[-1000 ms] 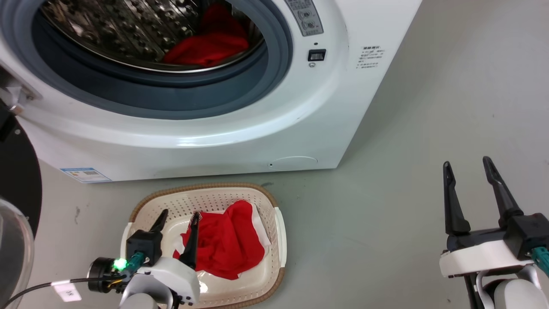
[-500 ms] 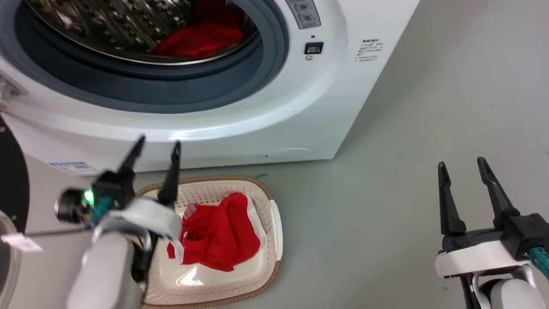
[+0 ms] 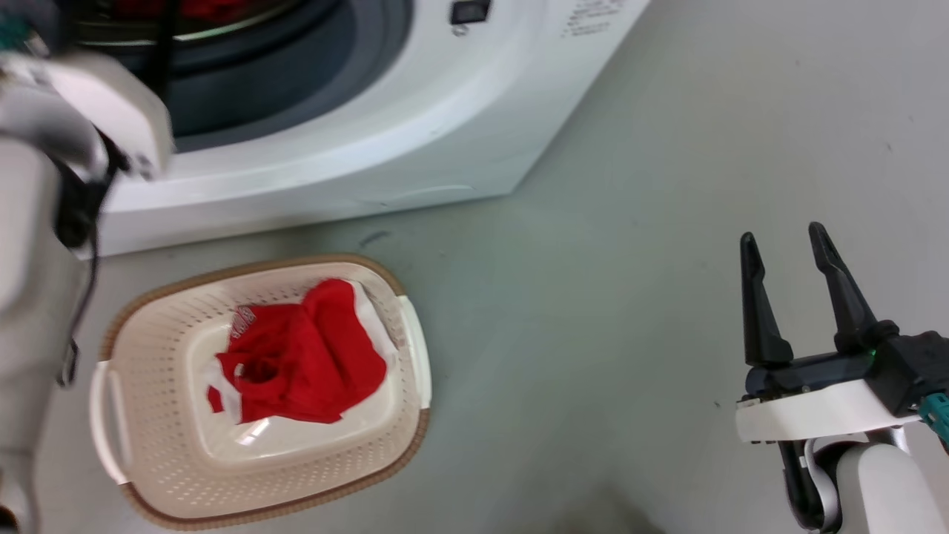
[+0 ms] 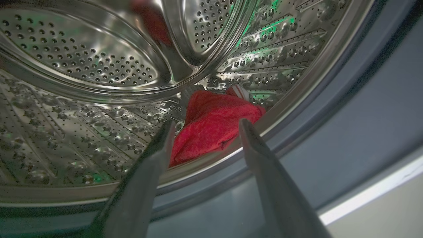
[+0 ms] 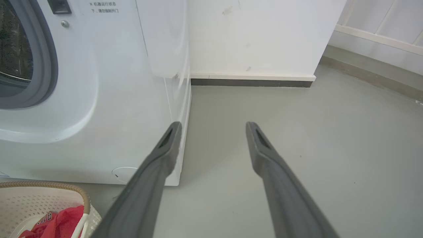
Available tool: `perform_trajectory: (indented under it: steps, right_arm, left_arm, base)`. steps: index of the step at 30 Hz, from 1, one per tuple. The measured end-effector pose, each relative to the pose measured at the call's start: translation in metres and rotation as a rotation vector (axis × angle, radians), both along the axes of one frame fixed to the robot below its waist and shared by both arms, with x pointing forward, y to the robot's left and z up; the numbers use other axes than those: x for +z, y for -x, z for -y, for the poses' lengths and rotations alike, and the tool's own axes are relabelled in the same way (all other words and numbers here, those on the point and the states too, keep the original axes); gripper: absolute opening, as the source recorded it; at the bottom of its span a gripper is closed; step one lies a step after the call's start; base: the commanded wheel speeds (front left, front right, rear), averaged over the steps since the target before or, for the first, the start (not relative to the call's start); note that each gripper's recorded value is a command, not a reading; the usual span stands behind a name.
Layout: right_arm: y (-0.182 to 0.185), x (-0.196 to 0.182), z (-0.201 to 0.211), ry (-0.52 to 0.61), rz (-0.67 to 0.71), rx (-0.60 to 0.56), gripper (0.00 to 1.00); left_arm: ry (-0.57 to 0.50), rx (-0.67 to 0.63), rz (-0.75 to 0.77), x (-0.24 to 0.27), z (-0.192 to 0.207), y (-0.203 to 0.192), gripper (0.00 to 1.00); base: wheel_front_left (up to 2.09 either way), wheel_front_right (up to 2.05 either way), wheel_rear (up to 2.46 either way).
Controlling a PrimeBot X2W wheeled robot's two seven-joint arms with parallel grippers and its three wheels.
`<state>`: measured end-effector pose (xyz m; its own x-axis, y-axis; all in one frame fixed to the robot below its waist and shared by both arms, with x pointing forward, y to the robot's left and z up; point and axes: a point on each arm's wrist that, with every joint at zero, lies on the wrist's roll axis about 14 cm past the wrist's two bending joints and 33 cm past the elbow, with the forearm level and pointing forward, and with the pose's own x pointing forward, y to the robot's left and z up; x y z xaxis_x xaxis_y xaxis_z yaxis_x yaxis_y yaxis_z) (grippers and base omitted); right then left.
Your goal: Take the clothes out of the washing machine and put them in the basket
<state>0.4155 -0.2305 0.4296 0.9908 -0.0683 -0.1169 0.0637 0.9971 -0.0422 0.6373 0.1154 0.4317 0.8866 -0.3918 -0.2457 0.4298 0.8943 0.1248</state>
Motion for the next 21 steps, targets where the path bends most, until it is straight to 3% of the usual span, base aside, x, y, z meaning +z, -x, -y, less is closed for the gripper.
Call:
perform_trajectory:
  steps: [11,21]
  right_arm:
    - [0.010,-0.021,0.005,-0.018,-0.078,-0.028,1.00]
    - [0.019,-0.028,0.011,0.031,-0.127,-0.047,1.00]
  left_arm:
    - [-0.014,0.066,-0.211,-0.029,0.010,-0.098,1.00]
    - [-0.090,0.133,-0.493,-0.104,0.018,-0.122,1.00]
  base:
    - [0.00,0.00,0.00]
    - [0.00,0.00,0.00]
